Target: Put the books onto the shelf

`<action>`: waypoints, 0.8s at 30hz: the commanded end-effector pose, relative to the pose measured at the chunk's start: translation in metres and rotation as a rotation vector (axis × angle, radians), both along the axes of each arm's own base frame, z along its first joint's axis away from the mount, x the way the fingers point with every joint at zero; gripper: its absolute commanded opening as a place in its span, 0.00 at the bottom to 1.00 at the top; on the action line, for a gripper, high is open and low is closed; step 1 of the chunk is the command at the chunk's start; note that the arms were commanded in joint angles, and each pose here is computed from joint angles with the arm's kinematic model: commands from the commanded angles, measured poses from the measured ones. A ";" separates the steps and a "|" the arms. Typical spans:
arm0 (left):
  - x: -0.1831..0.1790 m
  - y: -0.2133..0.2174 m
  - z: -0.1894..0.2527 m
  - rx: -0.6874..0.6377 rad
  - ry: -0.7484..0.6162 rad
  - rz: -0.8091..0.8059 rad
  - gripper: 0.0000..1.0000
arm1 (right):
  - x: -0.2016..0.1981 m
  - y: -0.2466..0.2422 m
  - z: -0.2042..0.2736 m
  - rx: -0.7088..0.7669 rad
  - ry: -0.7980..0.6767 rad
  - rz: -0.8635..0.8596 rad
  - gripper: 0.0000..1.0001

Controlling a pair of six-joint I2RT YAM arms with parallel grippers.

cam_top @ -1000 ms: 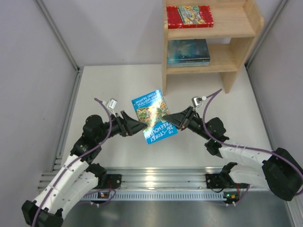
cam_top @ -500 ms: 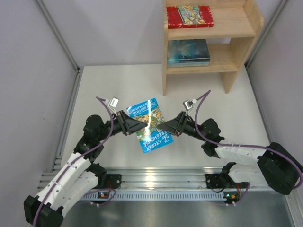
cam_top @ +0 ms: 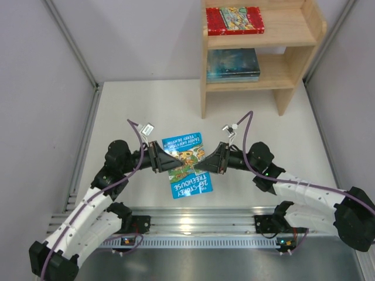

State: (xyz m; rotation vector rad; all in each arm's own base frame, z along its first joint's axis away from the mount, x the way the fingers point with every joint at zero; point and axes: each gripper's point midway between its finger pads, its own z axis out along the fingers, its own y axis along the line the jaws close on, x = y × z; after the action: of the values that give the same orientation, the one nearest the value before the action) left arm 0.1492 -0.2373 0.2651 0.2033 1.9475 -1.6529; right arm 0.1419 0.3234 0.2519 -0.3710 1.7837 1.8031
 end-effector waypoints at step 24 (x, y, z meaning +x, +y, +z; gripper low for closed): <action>0.019 0.007 0.137 -0.019 -0.150 0.117 0.98 | 0.025 -0.037 0.224 0.130 -0.284 -0.146 0.00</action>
State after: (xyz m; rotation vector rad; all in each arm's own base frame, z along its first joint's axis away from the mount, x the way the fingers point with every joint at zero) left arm 0.1632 -0.2345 0.3826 0.2675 1.8153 -1.5540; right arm 0.1588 0.3102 0.4204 -0.4512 1.5814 1.7379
